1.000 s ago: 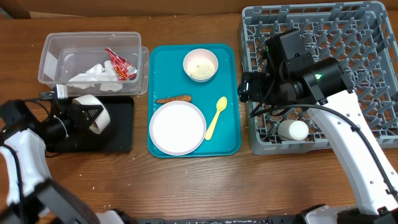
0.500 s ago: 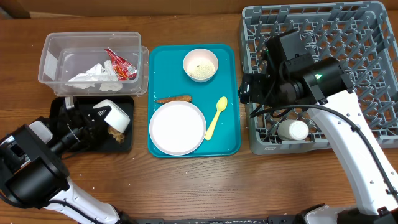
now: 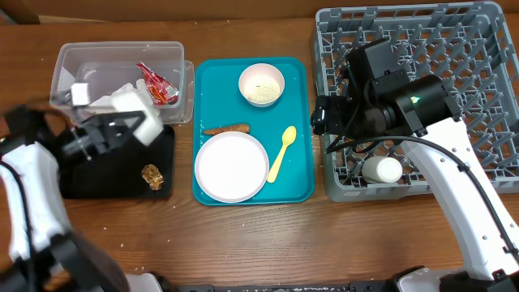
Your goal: Sort waste into correct bins and load items into the dishwasher
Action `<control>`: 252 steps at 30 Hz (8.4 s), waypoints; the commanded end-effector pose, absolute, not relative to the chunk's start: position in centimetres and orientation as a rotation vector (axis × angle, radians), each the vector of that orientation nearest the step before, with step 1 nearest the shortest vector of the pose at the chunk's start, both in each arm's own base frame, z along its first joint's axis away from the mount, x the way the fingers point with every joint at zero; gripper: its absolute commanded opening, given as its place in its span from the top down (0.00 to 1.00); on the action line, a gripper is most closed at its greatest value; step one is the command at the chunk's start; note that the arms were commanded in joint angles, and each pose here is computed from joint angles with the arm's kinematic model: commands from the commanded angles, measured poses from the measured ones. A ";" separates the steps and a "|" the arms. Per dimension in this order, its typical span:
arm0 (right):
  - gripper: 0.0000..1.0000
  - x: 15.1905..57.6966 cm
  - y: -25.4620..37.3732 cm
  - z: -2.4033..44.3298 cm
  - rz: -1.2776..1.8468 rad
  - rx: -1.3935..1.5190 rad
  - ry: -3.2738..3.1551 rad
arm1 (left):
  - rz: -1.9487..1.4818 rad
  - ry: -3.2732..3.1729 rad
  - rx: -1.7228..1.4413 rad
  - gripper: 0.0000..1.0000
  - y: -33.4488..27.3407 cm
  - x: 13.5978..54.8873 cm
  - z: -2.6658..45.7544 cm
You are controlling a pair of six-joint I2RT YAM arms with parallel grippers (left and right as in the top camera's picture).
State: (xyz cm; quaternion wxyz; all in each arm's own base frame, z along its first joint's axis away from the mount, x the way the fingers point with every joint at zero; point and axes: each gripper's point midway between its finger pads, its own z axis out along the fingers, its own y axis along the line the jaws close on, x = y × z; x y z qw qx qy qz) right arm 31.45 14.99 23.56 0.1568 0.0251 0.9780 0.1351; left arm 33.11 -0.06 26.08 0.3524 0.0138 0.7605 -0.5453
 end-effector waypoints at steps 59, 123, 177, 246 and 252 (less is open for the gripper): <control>0.11 31.7 14.4 23.5 0.335 0.077 2.789 | 0.088 2.319 1.386 0.68 -24.4 48.6 3.5; 0.11 30.6 14.1 23.1 0.321 0.080 2.842 | -0.991 2.420 -0.307 0.96 4.2 32.8 13.9; 0.11 30.9 14.2 23.2 0.328 0.079 2.828 | -0.314 2.150 0.425 0.96 -12.5 43.6 25.2; 0.17 38.4 22.1 21.7 0.684 0.144 2.665 | -0.278 2.620 0.181 0.45 -7.8 47.2 29.1; 0.20 42.9 24.8 16.5 0.733 0.267 2.654 | -0.284 2.672 0.132 0.47 -5.9 46.4 28.4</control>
